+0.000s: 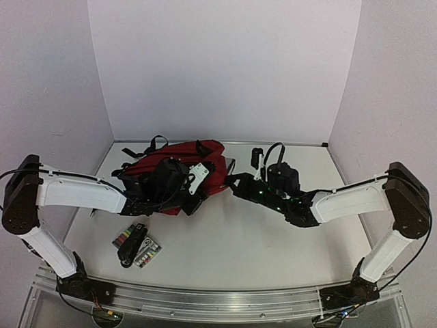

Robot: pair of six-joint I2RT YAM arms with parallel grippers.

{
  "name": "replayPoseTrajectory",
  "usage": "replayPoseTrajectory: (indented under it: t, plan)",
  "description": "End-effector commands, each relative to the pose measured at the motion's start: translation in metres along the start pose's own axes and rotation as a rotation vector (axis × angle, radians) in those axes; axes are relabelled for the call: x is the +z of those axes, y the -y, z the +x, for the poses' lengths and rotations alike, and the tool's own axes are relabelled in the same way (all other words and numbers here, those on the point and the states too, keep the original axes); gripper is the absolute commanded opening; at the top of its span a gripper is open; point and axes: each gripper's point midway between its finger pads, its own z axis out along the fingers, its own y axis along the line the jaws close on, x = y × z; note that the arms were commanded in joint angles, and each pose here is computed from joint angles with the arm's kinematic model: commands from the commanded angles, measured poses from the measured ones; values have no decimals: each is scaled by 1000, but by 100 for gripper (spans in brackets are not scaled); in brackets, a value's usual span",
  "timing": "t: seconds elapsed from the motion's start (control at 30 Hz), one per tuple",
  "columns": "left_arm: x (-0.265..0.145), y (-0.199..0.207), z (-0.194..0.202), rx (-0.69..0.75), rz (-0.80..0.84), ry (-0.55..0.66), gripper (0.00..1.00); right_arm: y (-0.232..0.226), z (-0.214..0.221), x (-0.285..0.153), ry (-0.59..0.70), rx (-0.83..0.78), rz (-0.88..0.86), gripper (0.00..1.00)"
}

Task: Pack the student bag
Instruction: Zip the student bag at the center of the board.

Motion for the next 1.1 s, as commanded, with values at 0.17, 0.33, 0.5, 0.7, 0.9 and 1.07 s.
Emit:
replayPoseTrajectory:
  t: [0.17, 0.33, 0.5, 0.7, 0.9, 1.07]
  plan:
    - [18, -8, -21, 54, -78, 46, 34, -27, -30, 3, 83, 20, -72, 0]
    - [17, -15, -23, 63, -123, 61, 5, -18, -35, 1, 118, 21, -30, 0]
    - [-3, -26, -24, 66, -163, 81, 0, 11, -47, 0, 181, 20, 118, 0]
    - [-49, -42, -29, 31, -181, 110, 0, 56, -57, 5, 195, 64, 207, 0]
    - [-93, -59, -27, -16, -189, 105, 0, 93, -67, 14, 203, 79, 273, 0]
    - [-124, -77, -36, -82, -194, 118, 0, 89, -80, 14, 217, 80, 252, 0]
